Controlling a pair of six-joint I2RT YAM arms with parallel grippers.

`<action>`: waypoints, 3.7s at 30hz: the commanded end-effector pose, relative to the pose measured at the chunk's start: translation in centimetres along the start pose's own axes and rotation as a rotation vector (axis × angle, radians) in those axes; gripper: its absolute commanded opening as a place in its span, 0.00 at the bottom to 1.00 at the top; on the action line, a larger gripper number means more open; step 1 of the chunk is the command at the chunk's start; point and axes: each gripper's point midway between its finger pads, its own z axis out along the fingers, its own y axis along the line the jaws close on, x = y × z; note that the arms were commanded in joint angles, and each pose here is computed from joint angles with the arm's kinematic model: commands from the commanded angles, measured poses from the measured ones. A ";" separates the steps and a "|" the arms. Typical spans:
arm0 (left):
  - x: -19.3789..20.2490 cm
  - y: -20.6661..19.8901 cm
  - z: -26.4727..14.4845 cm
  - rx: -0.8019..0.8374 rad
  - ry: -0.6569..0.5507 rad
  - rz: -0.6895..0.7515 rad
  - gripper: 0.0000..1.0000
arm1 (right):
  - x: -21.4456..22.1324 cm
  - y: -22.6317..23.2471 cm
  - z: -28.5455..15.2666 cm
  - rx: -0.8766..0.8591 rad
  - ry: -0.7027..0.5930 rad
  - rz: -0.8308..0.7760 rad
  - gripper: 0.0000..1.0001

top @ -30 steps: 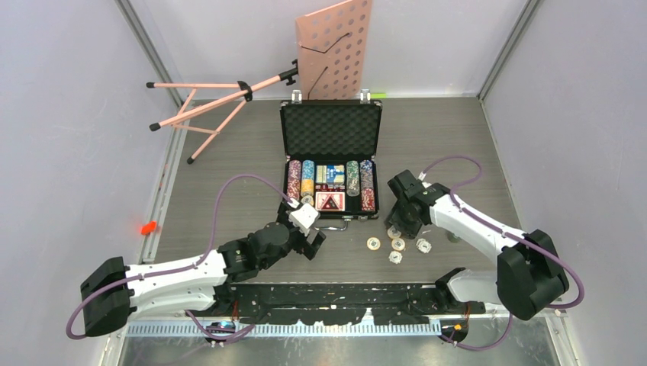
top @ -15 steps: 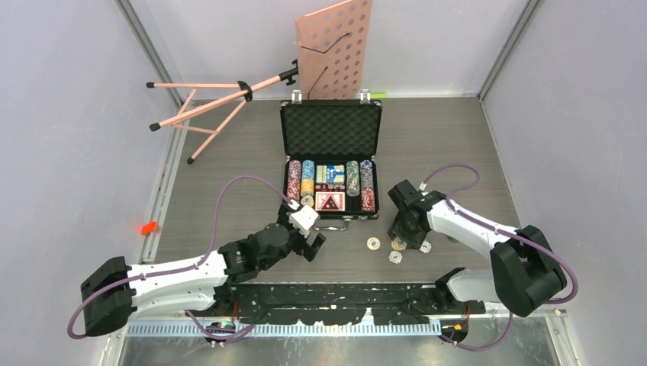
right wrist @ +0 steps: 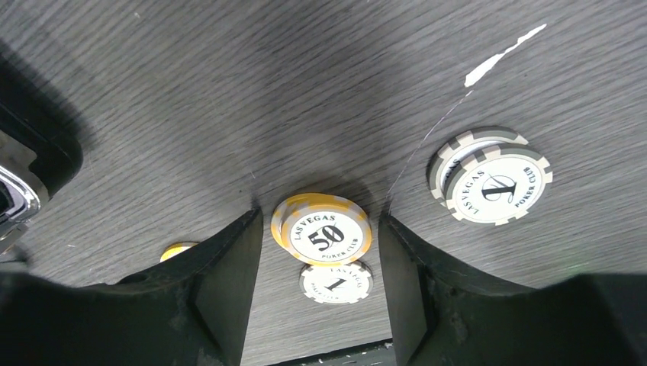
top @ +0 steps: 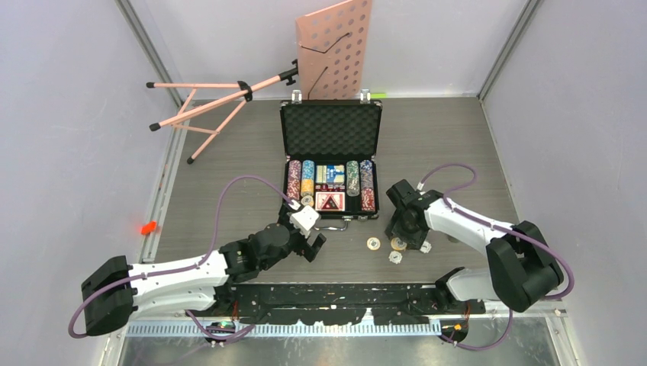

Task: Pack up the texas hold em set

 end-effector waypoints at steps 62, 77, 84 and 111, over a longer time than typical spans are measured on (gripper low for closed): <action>-12.4 -9.0 7.9 0.342 -0.310 -0.912 0.63 | -2.3 9.9 -14.7 -0.556 -0.044 0.258 0.28; -11.6 -8.9 9.8 0.298 -0.255 -0.909 0.32 | -2.0 10.3 -15.2 -0.602 -0.036 0.248 0.25; -11.1 -8.5 9.8 0.325 -0.246 -0.859 0.00 | -2.7 10.0 -15.8 -0.619 -0.080 0.224 0.64; -1.0 7.6 4.8 -0.086 0.449 0.346 0.00 | -6.9 1.9 -17.9 -0.482 -0.470 0.085 0.85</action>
